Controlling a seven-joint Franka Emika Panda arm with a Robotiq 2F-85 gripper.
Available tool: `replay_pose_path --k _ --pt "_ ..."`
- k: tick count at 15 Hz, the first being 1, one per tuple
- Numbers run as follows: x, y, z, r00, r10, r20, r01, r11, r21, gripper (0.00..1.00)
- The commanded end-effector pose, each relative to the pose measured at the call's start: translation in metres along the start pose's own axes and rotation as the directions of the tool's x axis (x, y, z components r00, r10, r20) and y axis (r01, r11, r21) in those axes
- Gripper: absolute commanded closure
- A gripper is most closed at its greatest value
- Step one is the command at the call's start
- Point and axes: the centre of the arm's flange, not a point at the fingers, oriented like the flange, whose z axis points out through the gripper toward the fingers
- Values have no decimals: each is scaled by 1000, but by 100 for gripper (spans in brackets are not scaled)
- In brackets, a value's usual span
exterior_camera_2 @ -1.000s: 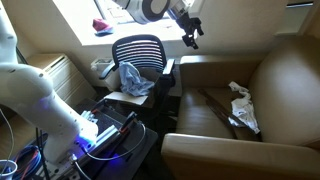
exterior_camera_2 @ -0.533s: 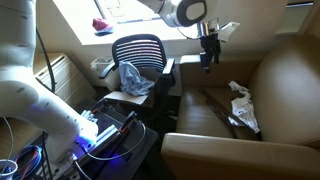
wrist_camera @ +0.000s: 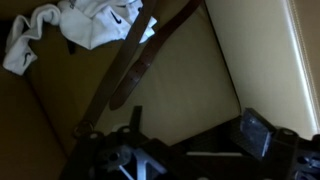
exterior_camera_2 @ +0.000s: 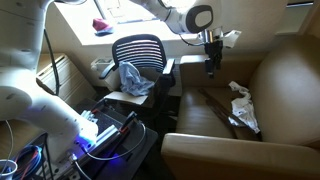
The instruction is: Put the clothes on the couch on the chair
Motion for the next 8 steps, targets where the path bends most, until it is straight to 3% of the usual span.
replay_pose_path --k 1,3,5,8 --pt "-33 32 49 985 -132 -111 142 986 86 0" --pt "-48 38 78 976 -142 -164 173 966 194 0" --pt "-54 40 107 994 -53 -93 78 955 288 0" --pt "-47 51 140 996 74 59 -88 953 290 0"
